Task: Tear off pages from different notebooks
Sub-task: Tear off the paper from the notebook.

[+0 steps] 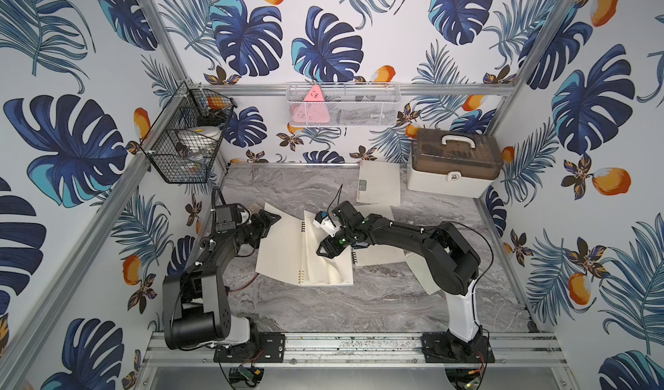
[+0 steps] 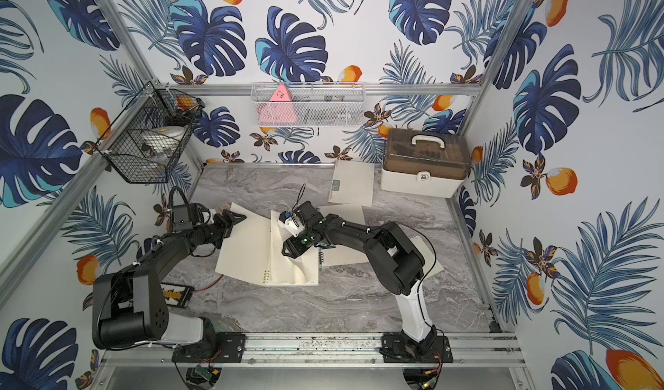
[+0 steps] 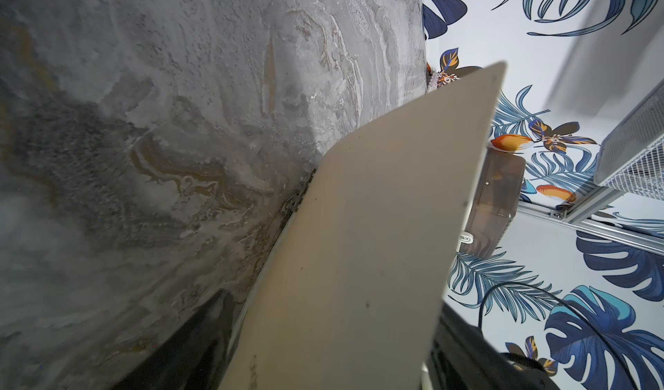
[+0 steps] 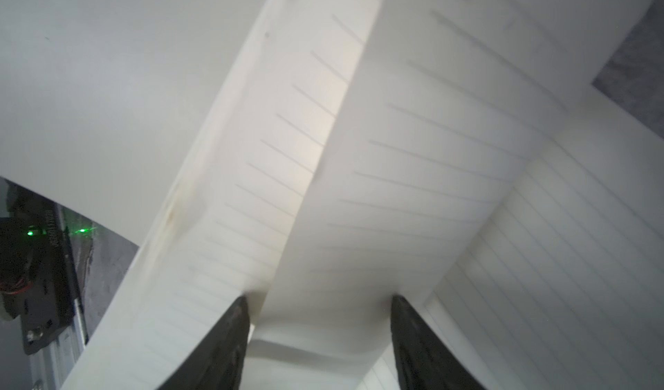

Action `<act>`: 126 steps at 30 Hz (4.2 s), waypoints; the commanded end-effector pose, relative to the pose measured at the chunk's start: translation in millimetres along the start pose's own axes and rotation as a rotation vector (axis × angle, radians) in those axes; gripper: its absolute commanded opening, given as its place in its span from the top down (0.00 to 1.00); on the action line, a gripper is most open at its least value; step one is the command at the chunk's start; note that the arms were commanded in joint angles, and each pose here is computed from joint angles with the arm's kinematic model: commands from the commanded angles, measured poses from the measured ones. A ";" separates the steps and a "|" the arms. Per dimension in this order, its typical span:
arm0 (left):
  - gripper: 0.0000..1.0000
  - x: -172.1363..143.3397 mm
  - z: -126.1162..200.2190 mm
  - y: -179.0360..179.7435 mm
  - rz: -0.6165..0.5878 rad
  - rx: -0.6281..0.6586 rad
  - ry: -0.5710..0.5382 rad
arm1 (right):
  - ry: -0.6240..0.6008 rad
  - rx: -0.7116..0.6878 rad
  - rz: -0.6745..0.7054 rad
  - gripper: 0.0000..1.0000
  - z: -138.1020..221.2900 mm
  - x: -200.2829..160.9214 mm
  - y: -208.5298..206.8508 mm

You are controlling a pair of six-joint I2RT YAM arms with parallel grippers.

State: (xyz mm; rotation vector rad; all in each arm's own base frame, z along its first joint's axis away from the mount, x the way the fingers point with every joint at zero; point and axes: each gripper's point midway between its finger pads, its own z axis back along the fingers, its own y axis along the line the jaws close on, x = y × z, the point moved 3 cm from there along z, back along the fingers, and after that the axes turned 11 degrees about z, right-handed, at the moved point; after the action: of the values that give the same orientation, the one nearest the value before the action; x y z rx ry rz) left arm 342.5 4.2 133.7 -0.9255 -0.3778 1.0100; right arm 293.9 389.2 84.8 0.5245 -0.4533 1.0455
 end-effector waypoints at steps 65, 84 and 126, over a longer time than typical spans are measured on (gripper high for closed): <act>0.26 -10.0 29.9 -45.6 -0.127 -0.212 -0.067 | -0.156 -0.064 -0.208 0.56 25.1 48.7 20.2; 0.38 -16.2 0.5 -19.9 -0.131 0.036 -0.018 | -0.100 0.031 -0.494 0.75 9.3 0.1 -85.8; 1.00 11.6 -6.2 17.8 0.003 0.303 -0.180 | -0.424 0.269 0.400 1.00 142.3 30.8 210.5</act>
State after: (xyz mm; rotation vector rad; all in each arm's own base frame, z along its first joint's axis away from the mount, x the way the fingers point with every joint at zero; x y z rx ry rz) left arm 339.2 10.3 112.3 -0.5840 -0.3423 1.1004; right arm 136.4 417.0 246.2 0.7854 -0.9296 1.3663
